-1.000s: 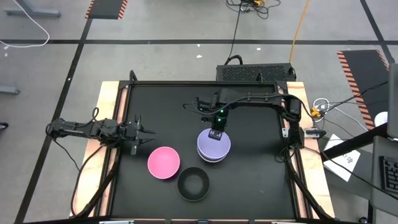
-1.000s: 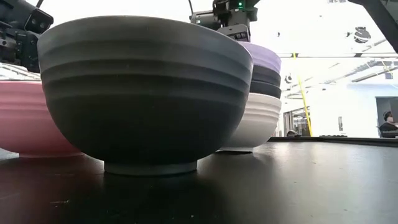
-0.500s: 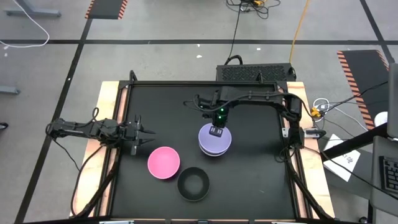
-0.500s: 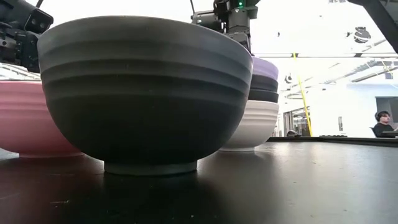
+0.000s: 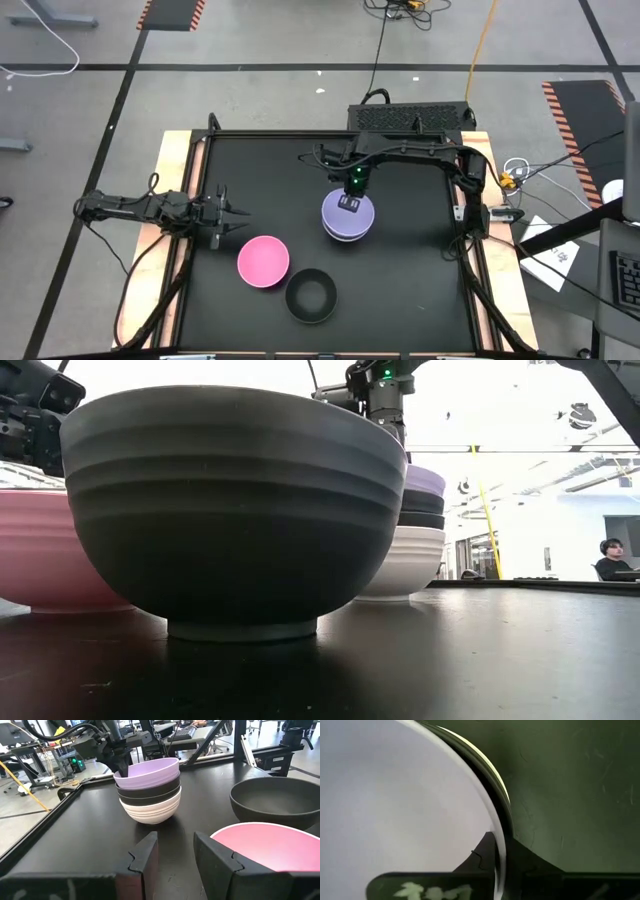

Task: Nest bowls inside each other
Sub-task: Stack the purple bowl on top of the black bowl

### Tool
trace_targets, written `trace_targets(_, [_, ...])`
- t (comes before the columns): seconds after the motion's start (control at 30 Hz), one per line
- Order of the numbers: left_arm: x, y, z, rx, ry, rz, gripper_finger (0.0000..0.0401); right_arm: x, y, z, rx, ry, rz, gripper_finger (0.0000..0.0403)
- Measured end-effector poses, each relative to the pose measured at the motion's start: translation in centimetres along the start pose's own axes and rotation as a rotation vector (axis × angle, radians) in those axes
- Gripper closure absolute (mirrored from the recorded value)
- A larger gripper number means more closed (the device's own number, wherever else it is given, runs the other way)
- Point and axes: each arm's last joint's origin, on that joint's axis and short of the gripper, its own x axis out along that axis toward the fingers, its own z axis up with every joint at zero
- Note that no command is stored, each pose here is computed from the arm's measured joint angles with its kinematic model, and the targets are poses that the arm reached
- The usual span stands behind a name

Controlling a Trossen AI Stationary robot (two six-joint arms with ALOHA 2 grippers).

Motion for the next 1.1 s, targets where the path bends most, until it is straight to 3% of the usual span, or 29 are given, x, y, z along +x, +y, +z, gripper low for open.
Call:
trace_targets(0.83, [0.0, -0.02, 0.0, -0.002, -0.001, -0.009, 0.0272, 0.07, -0.47, 0.04, 0.022, 0.0, -0.023, 0.0402])
trace_targets(1.1, [0.0, -0.09, -0.01, -0.002, -0.002, -0.03, 0.0272, 0.15, -0.49, 0.27, 0.036, -0.017, -0.007, 0.0354])
